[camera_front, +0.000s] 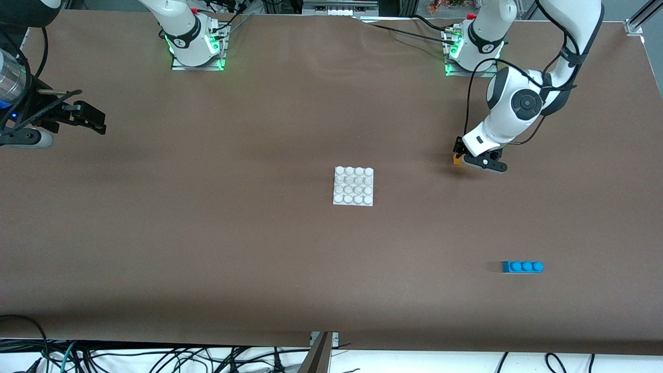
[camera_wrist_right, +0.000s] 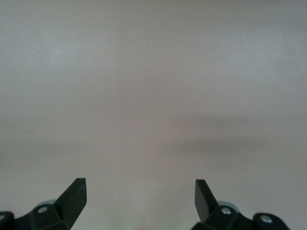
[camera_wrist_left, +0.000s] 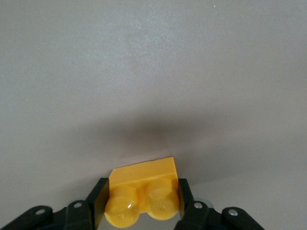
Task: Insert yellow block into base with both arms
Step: 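Lift the yellow block and carry it over the white base plate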
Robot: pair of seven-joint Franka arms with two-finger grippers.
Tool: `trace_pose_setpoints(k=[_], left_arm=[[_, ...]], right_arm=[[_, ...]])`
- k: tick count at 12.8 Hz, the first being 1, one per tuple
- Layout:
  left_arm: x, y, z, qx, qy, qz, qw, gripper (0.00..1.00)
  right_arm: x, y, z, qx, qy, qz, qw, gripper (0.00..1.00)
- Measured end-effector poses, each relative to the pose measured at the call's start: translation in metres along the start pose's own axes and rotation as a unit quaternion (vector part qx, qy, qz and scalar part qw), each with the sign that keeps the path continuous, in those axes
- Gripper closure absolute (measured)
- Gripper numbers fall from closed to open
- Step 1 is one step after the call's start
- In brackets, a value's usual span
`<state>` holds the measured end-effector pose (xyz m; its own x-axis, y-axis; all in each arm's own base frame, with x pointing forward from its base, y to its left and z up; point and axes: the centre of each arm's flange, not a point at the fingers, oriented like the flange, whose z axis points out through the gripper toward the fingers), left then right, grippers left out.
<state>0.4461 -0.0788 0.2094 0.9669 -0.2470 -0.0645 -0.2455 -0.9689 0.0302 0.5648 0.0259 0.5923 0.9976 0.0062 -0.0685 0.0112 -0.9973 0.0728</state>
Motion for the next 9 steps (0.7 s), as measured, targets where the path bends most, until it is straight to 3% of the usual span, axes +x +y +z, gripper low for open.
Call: trace_pose_setpoints(k=[4,9], left_arm=[[0.020,-0.003,-0.049,0.007,-0.020,-0.001,1.000,0.37],[0.064,0.003,-0.157,0.014,-0.035,0.006,0.999,0.37]], right_arm=[[0.000,0.000,0.000,0.000,0.000,0.000,1.000,0.00],[0.000,0.000,0.000,0.000,0.000,0.000,1.000,0.00]])
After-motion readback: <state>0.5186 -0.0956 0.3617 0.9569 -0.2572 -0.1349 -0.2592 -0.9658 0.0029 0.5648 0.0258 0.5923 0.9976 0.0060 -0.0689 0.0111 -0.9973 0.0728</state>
